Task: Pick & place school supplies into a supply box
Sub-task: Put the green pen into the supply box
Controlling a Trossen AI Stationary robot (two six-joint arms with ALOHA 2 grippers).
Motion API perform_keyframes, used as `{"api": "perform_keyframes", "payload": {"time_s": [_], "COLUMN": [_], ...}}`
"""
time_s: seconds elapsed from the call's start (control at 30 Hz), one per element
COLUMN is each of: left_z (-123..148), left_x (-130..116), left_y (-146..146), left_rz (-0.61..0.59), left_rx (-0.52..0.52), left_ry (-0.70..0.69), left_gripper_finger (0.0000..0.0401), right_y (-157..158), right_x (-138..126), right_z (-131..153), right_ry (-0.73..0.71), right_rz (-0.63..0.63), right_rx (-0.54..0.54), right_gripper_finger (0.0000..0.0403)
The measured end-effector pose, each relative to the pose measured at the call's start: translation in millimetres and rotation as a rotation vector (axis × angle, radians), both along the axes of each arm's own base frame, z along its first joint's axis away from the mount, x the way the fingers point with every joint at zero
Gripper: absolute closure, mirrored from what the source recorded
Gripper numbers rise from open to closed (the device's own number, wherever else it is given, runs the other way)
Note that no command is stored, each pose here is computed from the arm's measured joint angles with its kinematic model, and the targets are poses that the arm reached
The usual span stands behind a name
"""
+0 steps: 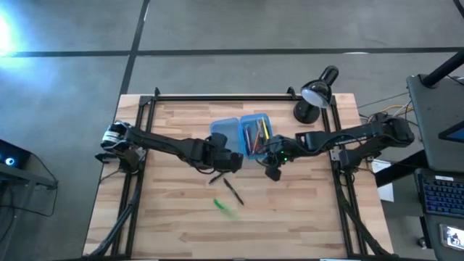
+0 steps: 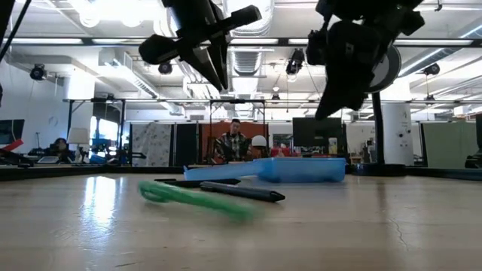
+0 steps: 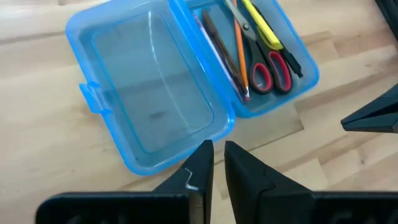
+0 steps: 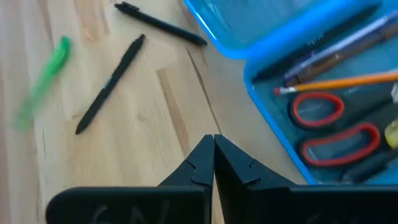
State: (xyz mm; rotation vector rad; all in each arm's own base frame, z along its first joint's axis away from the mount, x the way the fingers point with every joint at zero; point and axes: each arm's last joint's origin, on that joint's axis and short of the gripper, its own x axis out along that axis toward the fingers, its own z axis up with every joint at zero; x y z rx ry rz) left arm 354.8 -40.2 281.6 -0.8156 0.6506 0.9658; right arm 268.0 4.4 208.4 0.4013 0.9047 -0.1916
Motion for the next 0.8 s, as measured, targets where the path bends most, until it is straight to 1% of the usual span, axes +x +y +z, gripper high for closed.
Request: {"api": "perform_keyframes", "payload": {"time_s": [0.2, 0.3, 0.4, 0.53, 0.7, 0.8], "left_z": [1, -7, -18, -32, -38, -39], "left_x": [0, -4, -10, -25, -41, -51], "left_y": [0, -3, -11, -29, -60, -81], "left_rz": [-0.003, -0.013, 0.001, 0.023, 0.052, 0.073], "left_rx": [-0.004, -0.048, -0.091, -0.159, -0.206, -0.29], "left_ry": [0.007, 0.042, 0.083, 0.181, 0.219, 0.235], "left_gripper_finger": [0.0378, 0.0378, 0.0378, 0.0378, 0.0378, 0.0378], "right_y": [-3, -4, -4, -4, -6, -7], "right_x": [-14, -18, -19, -19, -19, -19], "right_z": [-7, -12, -16, -19, -19, -18], "right_ry": [0.012, 0.032, 0.042, 0.055, 0.052, 0.052], "right_rz": [-0.03, -0.031, -0.027, -0.023, -0.005, -0.002], "right_rx": [0.0, -0.014, -0.02, -0.027, -0.072, -0.076], "right_gripper_finger": [0.0397, 0.0396, 0.0396, 0.0395, 0.0395, 0.0395]}}
